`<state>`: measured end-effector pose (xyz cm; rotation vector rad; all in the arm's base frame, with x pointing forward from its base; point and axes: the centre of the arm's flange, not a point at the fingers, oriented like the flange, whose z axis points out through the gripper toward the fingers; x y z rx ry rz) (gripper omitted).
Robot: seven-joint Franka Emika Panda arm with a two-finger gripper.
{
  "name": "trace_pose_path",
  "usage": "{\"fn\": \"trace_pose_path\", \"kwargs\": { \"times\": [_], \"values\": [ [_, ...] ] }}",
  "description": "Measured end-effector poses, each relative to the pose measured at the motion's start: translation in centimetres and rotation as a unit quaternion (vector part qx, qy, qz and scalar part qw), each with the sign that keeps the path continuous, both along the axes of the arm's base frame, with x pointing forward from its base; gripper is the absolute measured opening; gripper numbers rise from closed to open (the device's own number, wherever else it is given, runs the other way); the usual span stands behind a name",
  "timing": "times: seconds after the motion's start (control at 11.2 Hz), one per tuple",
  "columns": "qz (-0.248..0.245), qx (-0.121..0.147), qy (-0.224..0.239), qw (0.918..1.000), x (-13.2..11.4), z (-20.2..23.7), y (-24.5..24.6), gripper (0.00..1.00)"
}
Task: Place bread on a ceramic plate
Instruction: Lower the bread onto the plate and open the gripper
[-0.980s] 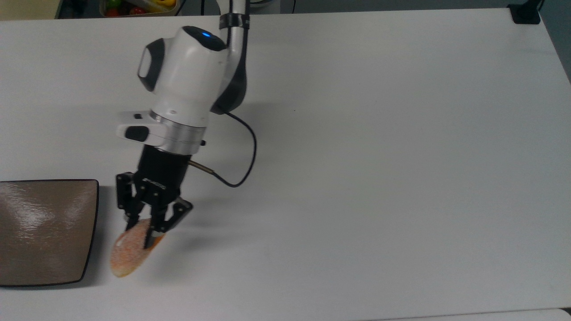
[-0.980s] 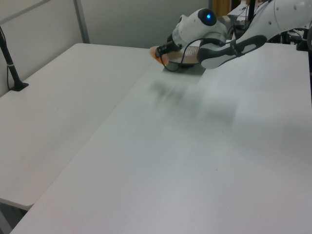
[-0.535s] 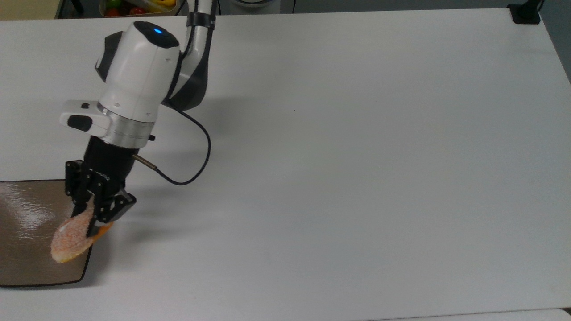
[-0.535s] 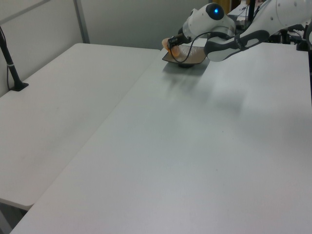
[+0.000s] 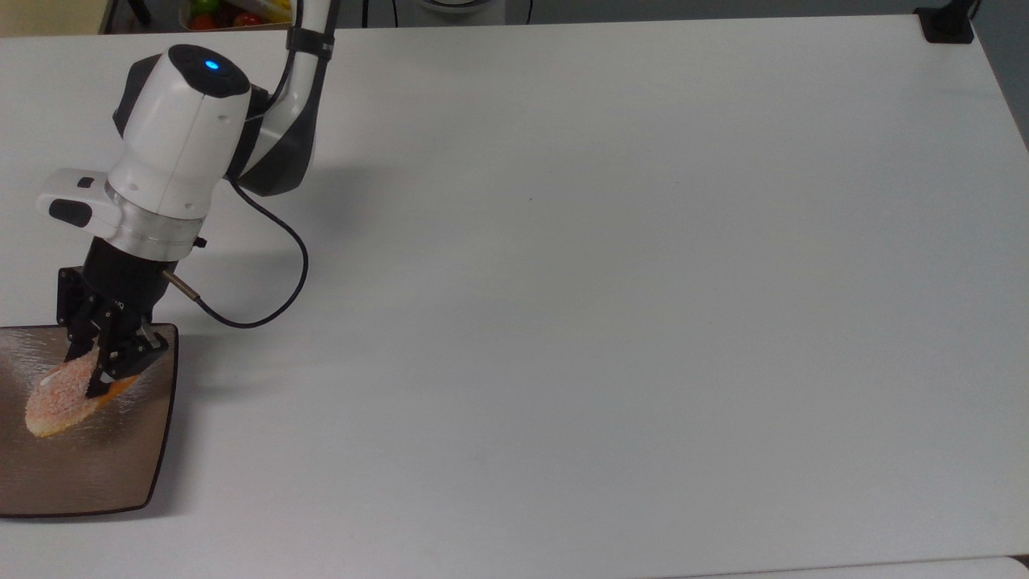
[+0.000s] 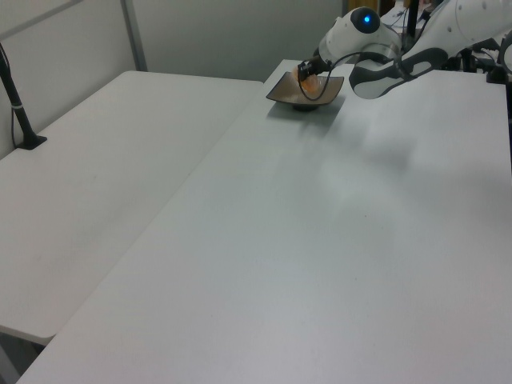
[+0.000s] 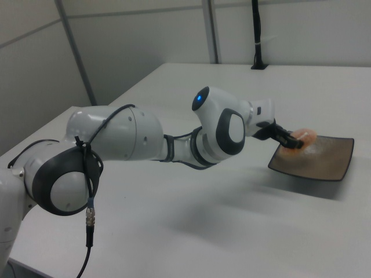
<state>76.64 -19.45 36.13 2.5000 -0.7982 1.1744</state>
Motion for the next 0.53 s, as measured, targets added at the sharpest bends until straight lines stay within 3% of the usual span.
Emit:
{"fn": "trace_pose_path", "kwargs": {
  "times": [0.27, 0.36, 0.53],
  "values": [
    [-0.009, 0.0, 0.011, 0.9999, -0.5, -1.4, -1.6, 0.42],
    [-0.01, 0.0, 0.013, 0.9999, -0.6, -1.6, -1.7, 0.48],
    [-0.008, -0.002, 0.018, 0.9998, -0.7, -1.9, -1.7, 0.77]
  ]
}}
